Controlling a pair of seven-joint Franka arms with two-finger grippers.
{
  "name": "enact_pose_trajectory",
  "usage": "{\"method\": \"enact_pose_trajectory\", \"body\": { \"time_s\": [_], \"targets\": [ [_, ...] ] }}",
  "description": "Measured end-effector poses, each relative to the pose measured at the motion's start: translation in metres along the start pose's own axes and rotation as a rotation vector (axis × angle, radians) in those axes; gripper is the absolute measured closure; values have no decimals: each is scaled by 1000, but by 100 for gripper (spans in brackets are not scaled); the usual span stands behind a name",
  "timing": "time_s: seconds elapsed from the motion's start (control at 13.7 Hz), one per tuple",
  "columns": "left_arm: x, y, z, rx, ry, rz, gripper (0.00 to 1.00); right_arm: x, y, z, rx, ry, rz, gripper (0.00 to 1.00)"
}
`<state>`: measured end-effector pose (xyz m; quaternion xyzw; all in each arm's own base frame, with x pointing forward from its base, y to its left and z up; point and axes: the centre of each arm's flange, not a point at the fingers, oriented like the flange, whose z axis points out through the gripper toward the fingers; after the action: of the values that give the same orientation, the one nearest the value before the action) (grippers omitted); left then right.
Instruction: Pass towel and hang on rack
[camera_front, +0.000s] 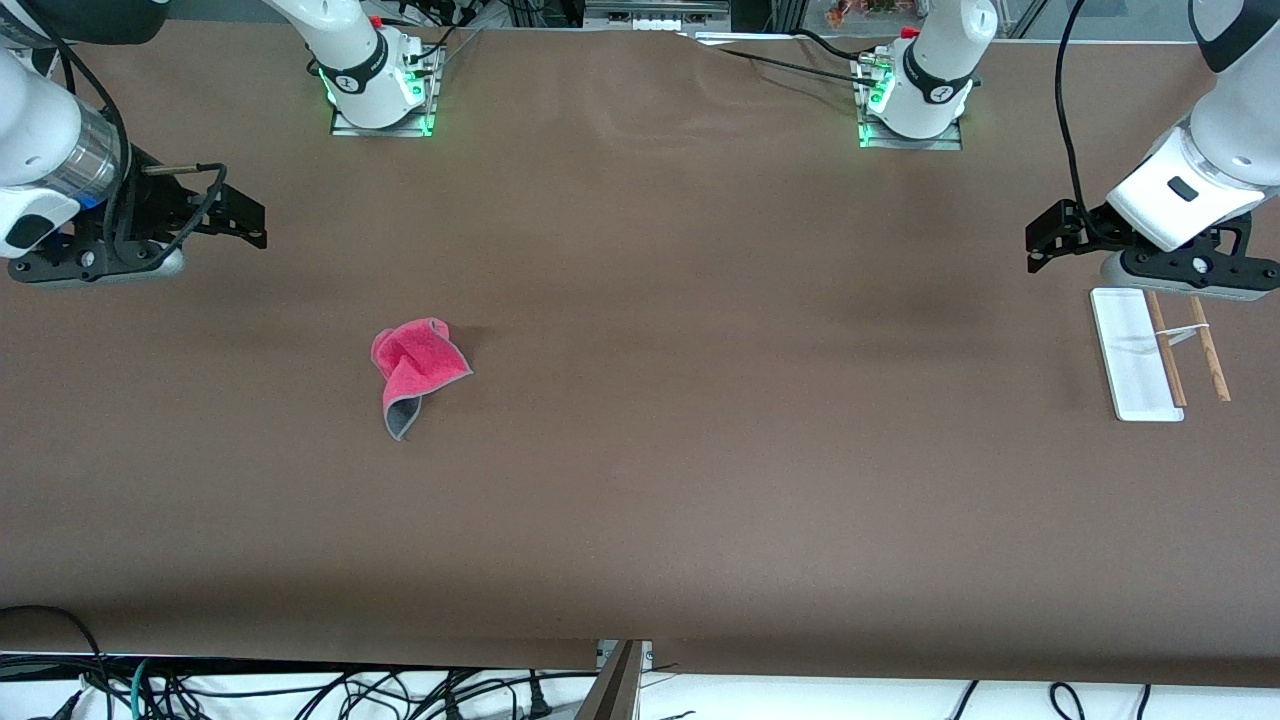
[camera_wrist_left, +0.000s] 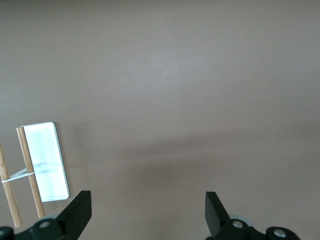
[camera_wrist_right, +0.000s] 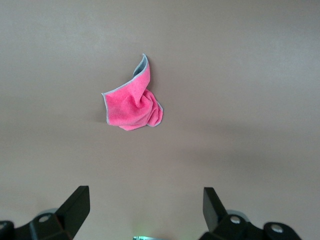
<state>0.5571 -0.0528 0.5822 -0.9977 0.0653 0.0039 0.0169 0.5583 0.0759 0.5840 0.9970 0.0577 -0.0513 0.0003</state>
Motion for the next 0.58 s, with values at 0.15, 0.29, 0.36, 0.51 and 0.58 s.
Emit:
{"method": "enact_pose_trajectory", "body": {
  "time_s": [0.15,0.29,0.36,0.51,0.58],
  "targets": [
    [0,0,0,0,0,0,0,0,0,-1,0,3,1,0],
    [0,1,0,0,0,2,0,0,1,-3,0,10,2,0],
    [0,2,0,0,-1,3,0,0,1,-4,0,12,2,0],
    [0,3,0,0,-1,5,0,0,1,-4,0,12,3,0],
    [0,3,0,0,-1,4,0,0,1,-4,0,11,4,0]
  ]
}}
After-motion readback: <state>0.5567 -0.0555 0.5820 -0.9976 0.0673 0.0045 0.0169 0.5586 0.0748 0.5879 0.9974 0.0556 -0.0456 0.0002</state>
